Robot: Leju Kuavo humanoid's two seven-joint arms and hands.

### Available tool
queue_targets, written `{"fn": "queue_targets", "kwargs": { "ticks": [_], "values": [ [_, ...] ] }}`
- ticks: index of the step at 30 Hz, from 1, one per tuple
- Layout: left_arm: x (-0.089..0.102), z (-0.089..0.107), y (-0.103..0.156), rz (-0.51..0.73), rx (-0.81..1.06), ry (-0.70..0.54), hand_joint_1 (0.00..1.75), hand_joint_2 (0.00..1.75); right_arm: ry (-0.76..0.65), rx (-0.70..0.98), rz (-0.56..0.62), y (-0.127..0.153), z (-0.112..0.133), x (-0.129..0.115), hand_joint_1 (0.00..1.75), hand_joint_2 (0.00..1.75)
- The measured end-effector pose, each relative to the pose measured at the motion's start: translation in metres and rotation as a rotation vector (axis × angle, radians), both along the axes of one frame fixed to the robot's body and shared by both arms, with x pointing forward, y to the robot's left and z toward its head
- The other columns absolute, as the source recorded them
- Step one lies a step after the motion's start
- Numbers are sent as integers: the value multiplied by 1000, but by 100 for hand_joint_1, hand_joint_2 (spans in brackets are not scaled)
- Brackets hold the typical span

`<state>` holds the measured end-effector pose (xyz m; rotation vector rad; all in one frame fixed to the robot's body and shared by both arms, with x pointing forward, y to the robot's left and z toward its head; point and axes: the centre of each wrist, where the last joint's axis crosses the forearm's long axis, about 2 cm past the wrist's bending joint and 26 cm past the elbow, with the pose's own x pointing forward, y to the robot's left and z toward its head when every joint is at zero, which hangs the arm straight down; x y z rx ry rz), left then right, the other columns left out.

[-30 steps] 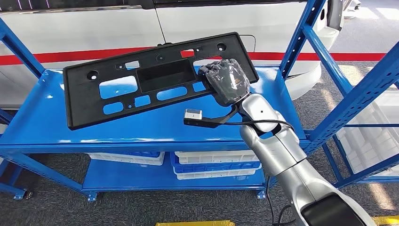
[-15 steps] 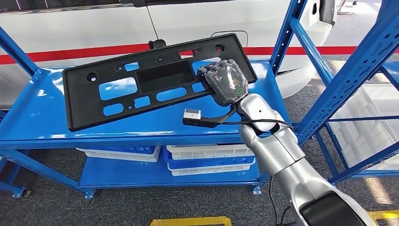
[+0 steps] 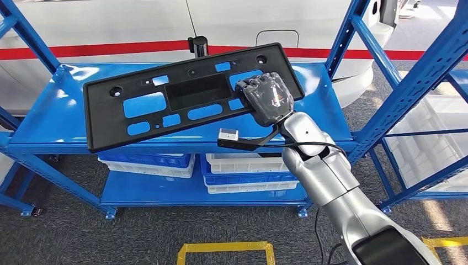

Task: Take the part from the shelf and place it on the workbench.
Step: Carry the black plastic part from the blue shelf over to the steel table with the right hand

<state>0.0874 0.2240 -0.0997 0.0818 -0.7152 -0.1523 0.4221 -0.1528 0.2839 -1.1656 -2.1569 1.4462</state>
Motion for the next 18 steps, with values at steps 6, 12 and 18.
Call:
{"fn": "queue_targets", "kwargs": {
  "ticks": [6,12,18],
  "values": [
    [0,0,1,-14,-2,-2,0,175,-8,0,-9,2,1,0,166,175],
    [0,0,3,-20,1,-3,0,175,-2,1,-11,3,-2,-1,166,175],
    [2,0,3,-25,3,-8,0,175,1,5,-14,2,-2,-1,166,175]
  ]
}}
